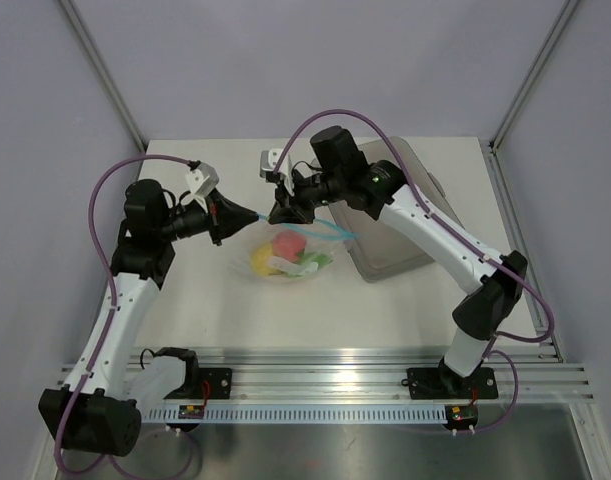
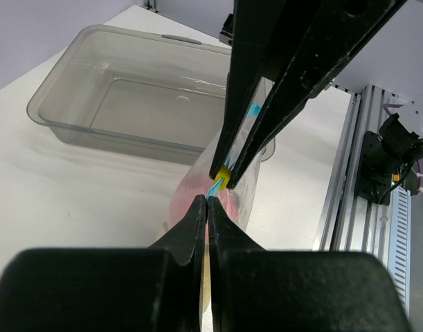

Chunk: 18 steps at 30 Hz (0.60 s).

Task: Place the food in the zip-top bag and seal the zipper
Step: Zip the zipper food storage bag at the center of the board.

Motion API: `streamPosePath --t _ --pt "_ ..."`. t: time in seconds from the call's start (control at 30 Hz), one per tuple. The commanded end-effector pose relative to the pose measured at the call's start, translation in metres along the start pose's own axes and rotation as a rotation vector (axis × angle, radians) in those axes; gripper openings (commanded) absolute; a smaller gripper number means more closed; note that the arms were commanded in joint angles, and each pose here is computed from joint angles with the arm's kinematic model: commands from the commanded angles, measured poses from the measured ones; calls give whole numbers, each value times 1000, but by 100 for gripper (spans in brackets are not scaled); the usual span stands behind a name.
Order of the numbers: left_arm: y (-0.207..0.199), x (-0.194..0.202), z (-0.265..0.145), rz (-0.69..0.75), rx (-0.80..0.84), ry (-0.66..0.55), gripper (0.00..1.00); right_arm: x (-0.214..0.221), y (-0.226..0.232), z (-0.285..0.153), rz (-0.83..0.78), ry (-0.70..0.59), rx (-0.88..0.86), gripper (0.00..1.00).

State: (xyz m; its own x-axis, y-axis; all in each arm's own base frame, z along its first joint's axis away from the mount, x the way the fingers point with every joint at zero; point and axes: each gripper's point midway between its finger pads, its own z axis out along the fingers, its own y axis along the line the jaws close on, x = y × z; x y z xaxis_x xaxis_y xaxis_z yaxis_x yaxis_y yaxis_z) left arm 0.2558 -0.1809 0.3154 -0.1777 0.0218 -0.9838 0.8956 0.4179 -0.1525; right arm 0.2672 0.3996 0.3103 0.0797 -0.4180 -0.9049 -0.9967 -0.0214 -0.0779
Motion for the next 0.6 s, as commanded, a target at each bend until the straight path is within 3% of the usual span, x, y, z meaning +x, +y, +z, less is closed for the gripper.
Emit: streamPosePath --t 0.0,0.57 --pt "17 -25 -8 57 -113 -79 0 -3 3 -19 -3 11 52 0" --pt "80 -41 -34 -24 -450 -153 0 63 16 -65 156 92 201 0"
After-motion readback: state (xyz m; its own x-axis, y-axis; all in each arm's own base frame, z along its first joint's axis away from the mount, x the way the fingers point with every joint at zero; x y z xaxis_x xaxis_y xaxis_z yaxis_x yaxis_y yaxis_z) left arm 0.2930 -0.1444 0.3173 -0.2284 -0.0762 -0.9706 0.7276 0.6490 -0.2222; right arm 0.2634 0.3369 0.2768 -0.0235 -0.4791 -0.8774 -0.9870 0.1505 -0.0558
